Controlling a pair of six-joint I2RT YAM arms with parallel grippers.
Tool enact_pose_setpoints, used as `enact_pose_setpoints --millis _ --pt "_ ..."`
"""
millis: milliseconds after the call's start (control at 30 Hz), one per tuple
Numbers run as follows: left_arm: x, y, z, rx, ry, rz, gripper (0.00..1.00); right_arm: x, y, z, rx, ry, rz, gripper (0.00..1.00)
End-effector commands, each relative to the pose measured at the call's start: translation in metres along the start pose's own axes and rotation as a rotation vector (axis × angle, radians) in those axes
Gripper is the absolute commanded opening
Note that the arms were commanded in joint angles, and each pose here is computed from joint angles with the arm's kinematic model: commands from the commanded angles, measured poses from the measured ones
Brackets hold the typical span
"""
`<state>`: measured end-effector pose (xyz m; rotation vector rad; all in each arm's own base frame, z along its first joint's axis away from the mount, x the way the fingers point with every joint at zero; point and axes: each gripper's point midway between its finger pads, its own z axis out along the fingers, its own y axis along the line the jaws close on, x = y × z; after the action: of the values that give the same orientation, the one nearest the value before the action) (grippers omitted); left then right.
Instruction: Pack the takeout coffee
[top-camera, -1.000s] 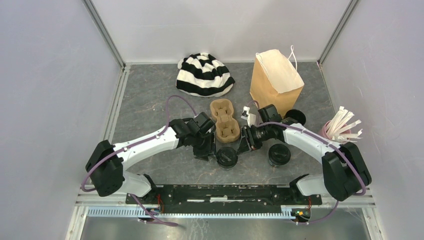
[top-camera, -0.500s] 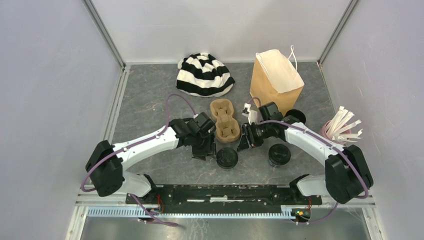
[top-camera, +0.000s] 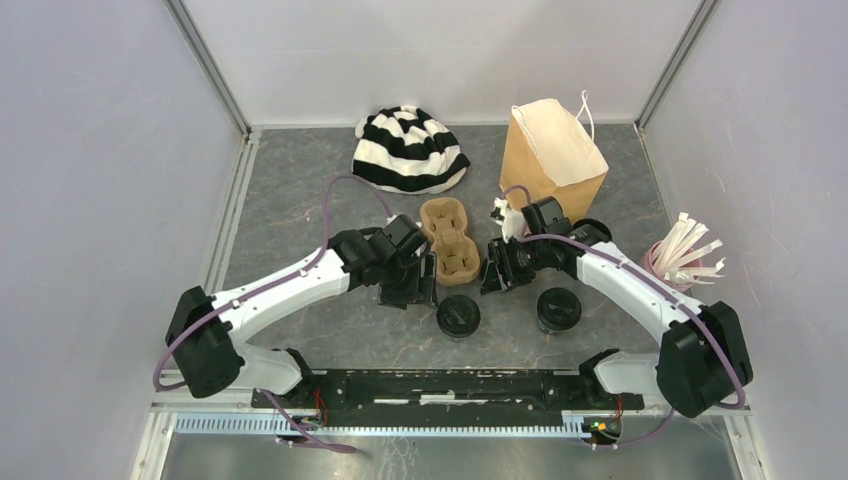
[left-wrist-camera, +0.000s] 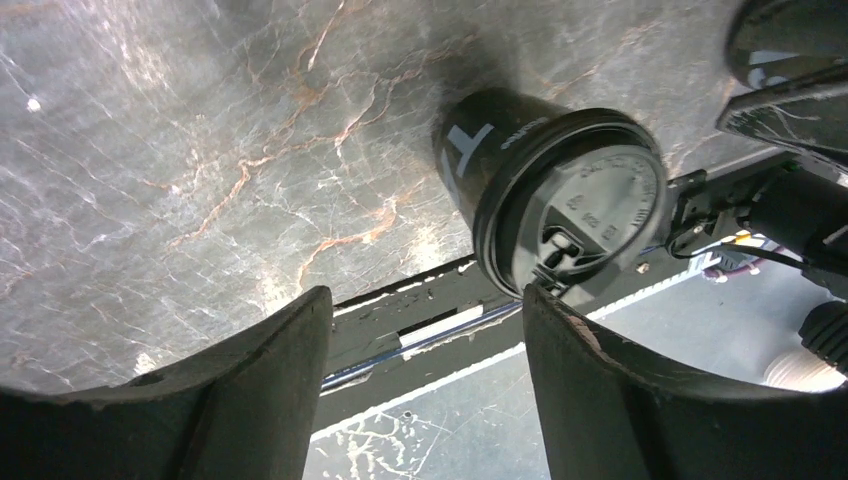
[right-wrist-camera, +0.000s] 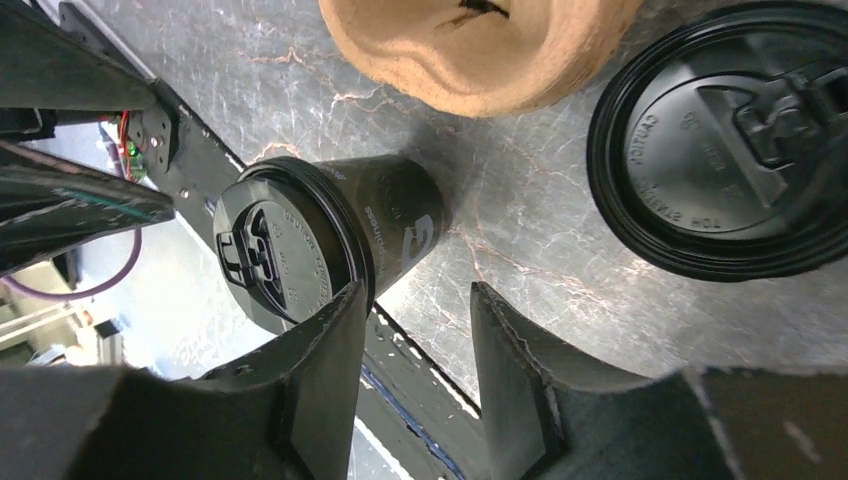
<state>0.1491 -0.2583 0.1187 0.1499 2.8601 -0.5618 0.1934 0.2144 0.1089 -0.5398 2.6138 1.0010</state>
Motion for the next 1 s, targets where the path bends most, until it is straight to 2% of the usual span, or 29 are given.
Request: enact_pose_setpoints --millis 0,167,367,567,667,800,900,967 --pt "-0.025 -0.015 -0.040 0.056 -0.108 0.092 0.78 -0.026 -0.002 -0.025 0.106 -0.075 -0.089 0.51" --pt "-0.037 -0.037 -0.092 0.132 -0.165 0.142 0.86 -0.039 0.003 -0.051 0.186 -0.086 -0.111 0.57" --pt "-0.044 -0.048 -0.139 0.225 -0.280 0.182 0.91 -0.067 0.013 -0.066 0.237 -0.205 -0.118 0.59" --pt "-0.036 -0.054 -0.167 0.322 -0.319 0.106 0.93 -0.091 0.020 -0.055 0.340 -0.221 -0.124 0.59" --pt "-0.029 -0.049 -0.175 0.361 -0.352 0.055 0.94 -0.094 0.011 -0.045 0.426 -0.213 -0.106 0.58" --pt "-0.023 -0.035 -0.174 0.324 -0.354 0.034 0.95 -0.104 0.010 -0.040 0.497 -0.250 -0.120 0.58" --pt "-0.025 -0.031 -0.170 0.298 -0.359 0.031 0.94 -0.123 0.023 -0.052 0.495 -0.306 -0.190 0.61" --pt "-0.030 -0.033 -0.167 0.287 -0.367 0.032 0.95 -0.148 0.035 -0.077 0.528 -0.363 -0.246 0.63"
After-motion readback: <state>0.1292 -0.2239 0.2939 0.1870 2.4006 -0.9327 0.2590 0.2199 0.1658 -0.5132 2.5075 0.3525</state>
